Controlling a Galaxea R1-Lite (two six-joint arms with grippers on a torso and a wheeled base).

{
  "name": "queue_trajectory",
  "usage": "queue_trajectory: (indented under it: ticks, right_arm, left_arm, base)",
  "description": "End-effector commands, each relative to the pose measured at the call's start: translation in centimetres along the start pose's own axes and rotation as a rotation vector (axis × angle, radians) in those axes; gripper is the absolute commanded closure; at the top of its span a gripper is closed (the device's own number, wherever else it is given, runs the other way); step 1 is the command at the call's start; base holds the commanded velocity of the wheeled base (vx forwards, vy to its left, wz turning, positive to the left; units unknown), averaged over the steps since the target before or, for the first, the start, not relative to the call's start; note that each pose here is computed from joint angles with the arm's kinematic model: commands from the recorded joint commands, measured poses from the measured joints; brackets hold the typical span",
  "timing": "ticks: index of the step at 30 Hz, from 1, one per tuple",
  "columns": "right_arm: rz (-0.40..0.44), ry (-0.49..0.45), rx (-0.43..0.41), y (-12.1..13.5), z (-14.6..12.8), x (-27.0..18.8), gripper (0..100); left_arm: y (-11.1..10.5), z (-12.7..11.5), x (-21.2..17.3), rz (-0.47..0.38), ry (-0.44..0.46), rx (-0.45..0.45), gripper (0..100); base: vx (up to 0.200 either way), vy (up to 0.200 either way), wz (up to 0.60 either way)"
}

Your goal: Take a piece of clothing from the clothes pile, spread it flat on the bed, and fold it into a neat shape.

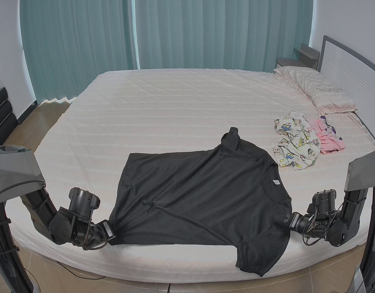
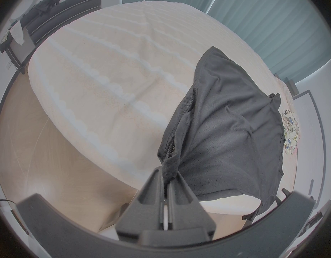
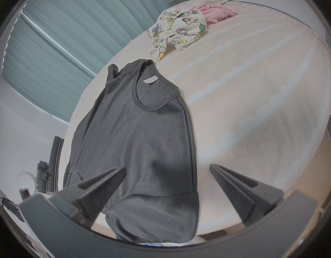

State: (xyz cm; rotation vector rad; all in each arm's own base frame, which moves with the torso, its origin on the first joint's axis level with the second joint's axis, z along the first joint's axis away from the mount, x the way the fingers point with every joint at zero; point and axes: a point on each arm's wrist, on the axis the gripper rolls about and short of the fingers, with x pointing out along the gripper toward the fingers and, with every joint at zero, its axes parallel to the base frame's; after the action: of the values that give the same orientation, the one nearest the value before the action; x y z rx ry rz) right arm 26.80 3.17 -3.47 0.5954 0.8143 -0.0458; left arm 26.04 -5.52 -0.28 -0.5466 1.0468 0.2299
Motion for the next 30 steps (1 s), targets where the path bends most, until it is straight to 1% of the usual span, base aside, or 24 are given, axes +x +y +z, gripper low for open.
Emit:
queue_trajectory:
  ticks: [1,5,12,15,16,19,21,23,24,28,30]
  right_arm:
    - [0.001,0.003,0.000,-0.1,0.1,1.7,100]
    - [0.006,-0.011,-0.006,-0.1,0.5,2.9,100]
    - [0.052,-0.158,0.019,0.1,4.6,4.3,100]
    - [0.072,-0.196,0.010,0.4,5.7,4.7,100]
    - [0.083,-0.226,-0.013,0.6,6.7,5.0,100]
    - [0.125,-0.223,-0.072,0.7,7.4,5.2,100]
    - [0.152,-0.195,-0.105,0.9,7.5,5.4,100]
    - [0.157,-0.169,-0.117,1.1,7.5,5.7,100]
    - [0.157,-0.163,-0.118,1.2,7.5,6.0,0]
    - [0.145,-0.157,-0.105,0.8,7.7,6.8,0]
    - [0.129,-0.168,-0.086,0.1,8.0,6.5,0]
  left_arm:
    - [0.0,0.0,0.1,-0.006,0.005,-0.004,100]
    - [0.0,0.0,0.1,-0.020,0.014,-0.006,100]
    - [0.1,-0.1,0.3,-0.020,0.018,-0.006,100]
    - [0.1,-0.1,0.3,-0.022,0.018,-0.007,100]
    - [0.0,-0.2,0.5,-0.021,0.017,-0.008,100]
    - [0.0,-0.2,0.8,-0.026,0.014,-0.020,100]
    - [-0.1,-0.3,0.9,-0.031,0.011,-0.020,100]
    - [-0.1,-0.4,1.1,-0.035,0.008,-0.020,100]
    - [-0.1,-0.3,1.1,-0.037,0.005,-0.022,100]
    - [-0.1,-0.3,1.2,-0.042,0.001,-0.027,100]
    - [-0.1,-0.3,1.2,-0.042,0.001,-0.033,100]
  base:
    - [0.000,0.000,0.00]
    - [0.000,0.000,0.00]
    - [0.000,0.000,0.00]
    - [0.000,0.000,0.00]
    - [0.000,0.000,0.00]
    - [0.000,0.000,0.00]
    - [0.000,0.000,0.00]
    - [0.000,0.000,0.00]
    - [0.000,0.000,0.00]
    - [0.000,0.000,0.00]
    - [0.000,0.000,0.00]
